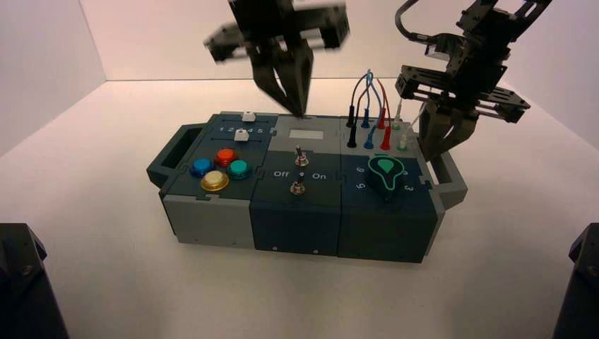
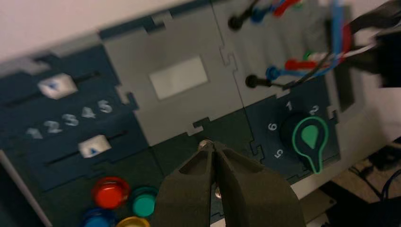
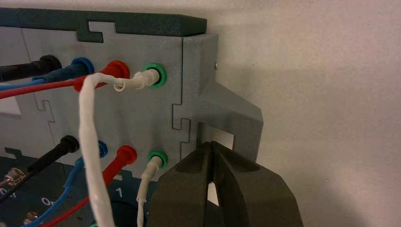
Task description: Flip the top switch off with the left gripper.
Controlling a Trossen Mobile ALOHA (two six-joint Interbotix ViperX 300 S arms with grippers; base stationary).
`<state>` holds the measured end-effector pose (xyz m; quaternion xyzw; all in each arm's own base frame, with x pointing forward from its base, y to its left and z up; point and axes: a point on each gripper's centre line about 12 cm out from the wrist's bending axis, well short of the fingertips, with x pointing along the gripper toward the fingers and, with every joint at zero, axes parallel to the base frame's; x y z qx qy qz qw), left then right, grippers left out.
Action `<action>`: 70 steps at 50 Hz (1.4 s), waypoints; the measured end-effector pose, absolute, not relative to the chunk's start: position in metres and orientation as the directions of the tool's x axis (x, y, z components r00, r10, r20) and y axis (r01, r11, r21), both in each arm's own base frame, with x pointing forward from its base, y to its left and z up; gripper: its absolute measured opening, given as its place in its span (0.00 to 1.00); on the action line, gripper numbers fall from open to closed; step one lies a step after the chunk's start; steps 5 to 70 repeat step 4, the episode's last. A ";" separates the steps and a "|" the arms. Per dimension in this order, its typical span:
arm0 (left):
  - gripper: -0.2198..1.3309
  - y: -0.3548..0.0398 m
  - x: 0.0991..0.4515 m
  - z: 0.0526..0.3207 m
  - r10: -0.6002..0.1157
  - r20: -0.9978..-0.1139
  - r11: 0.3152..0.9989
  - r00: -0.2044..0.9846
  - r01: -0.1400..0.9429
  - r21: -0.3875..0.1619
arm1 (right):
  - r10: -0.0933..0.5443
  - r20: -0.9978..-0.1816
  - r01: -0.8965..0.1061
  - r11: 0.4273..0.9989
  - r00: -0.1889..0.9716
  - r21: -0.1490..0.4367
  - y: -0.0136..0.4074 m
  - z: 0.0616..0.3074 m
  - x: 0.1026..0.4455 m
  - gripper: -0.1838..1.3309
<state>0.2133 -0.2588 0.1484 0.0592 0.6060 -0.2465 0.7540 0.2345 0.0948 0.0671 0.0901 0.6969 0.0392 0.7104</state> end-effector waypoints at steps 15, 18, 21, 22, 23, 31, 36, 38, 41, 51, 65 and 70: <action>0.04 -0.257 0.212 0.149 -0.293 -0.946 0.870 0.139 0.449 -0.203 | 0.181 -0.983 0.070 0.981 0.027 0.183 0.095 0.067 0.235 0.01; 0.04 -0.257 0.212 0.149 -0.293 -0.946 0.870 0.139 0.449 -0.203 | 0.181 -0.983 0.070 0.981 0.027 0.183 0.095 0.067 0.235 0.01; 0.04 -0.257 0.212 0.149 -0.293 -0.946 0.870 0.139 0.449 -0.203 | 0.181 -0.983 0.070 0.981 0.027 0.183 0.095 0.067 0.235 0.01; 0.04 -0.257 0.212 0.149 -0.293 -0.946 0.870 0.139 0.449 -0.203 | 0.181 -0.983 0.070 0.981 0.027 0.183 0.095 0.067 0.235 0.01; 0.04 -0.257 0.212 0.149 -0.293 -0.946 0.870 0.139 0.449 -0.203 | 0.181 -0.983 0.070 0.981 0.027 0.183 0.095 0.067 0.235 0.01; 0.04 -0.257 0.212 0.149 -0.293 -0.946 0.870 0.139 0.449 -0.203 | 0.181 -0.983 0.070 0.981 0.027 0.183 0.095 0.067 0.235 0.01; 0.04 -0.257 0.212 0.149 -0.293 -0.946 0.870 0.139 0.449 -0.203 | 0.181 -0.983 0.070 0.981 0.027 0.183 0.095 0.067 0.235 0.01; 0.04 -0.257 0.212 0.149 -0.293 -0.946 0.870 0.139 0.449 -0.203 | 0.181 -0.983 0.070 0.981 0.027 0.183 0.095 0.067 0.235 0.01; 0.04 -0.257 0.212 0.149 -0.293 -0.946 0.870 0.139 0.449 -0.203 | 0.181 -0.983 0.070 0.981 0.027 0.183 0.095 0.067 0.235 0.01; 0.04 -0.257 0.212 0.149 -0.293 -0.946 0.870 0.139 0.449 -0.203 | 0.181 -0.983 0.070 0.981 0.027 0.183 0.095 0.067 0.235 0.01; 0.04 -0.257 0.212 0.149 -0.293 -0.946 0.870 0.139 0.449 -0.203 | 0.181 -0.983 0.070 0.981 0.027 0.183 0.095 0.067 0.235 0.01; 0.04 -0.257 0.212 0.149 -0.293 -0.946 0.870 0.139 0.449 -0.203 | 0.181 -0.983 0.070 0.981 0.027 0.183 0.095 0.067 0.235 0.01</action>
